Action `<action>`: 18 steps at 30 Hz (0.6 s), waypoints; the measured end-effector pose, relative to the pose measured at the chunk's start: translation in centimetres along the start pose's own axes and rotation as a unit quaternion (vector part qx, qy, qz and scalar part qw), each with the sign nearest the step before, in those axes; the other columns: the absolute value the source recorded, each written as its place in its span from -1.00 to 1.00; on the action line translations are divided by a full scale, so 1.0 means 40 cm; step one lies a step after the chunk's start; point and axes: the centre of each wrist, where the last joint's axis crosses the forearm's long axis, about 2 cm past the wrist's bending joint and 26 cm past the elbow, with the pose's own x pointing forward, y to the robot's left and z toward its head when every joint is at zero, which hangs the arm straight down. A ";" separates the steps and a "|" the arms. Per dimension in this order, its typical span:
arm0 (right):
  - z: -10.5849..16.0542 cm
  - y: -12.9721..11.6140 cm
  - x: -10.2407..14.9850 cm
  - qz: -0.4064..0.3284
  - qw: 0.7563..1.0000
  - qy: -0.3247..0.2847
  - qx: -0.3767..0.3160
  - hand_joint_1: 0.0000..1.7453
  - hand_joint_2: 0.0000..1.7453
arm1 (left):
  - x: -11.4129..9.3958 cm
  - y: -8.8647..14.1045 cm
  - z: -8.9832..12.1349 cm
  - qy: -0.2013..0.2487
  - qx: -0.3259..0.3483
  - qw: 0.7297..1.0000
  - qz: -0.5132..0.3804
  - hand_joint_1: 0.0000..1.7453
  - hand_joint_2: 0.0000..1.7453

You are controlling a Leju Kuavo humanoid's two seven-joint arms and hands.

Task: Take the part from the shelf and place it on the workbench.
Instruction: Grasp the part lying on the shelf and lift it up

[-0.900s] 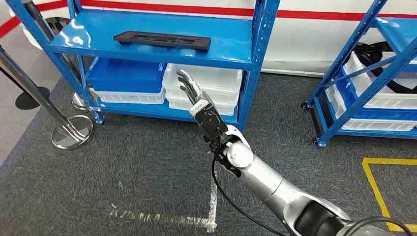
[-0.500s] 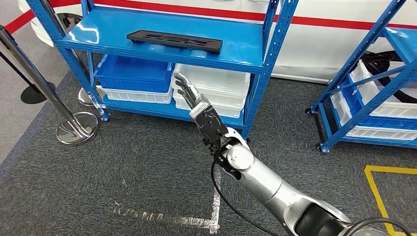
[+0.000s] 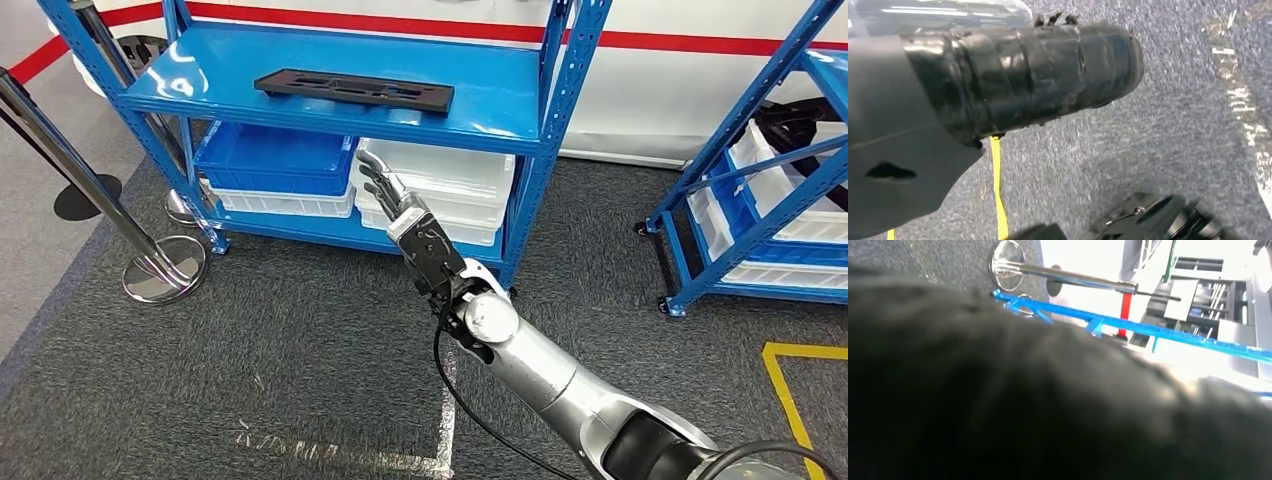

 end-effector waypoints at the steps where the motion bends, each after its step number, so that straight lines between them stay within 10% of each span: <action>1: 0.000 0.000 0.000 0.000 1.000 0.001 0.001 -1.00 -1.00 | 0.000 0.000 0.000 0.001 0.000 1.000 -0.001 -1.00 -1.00; 18: 0.013 -0.005 -0.007 -0.003 1.000 0.015 0.005 -1.00 -1.00 | -0.001 -0.008 0.003 0.000 -0.008 1.000 -0.012 -1.00 -1.00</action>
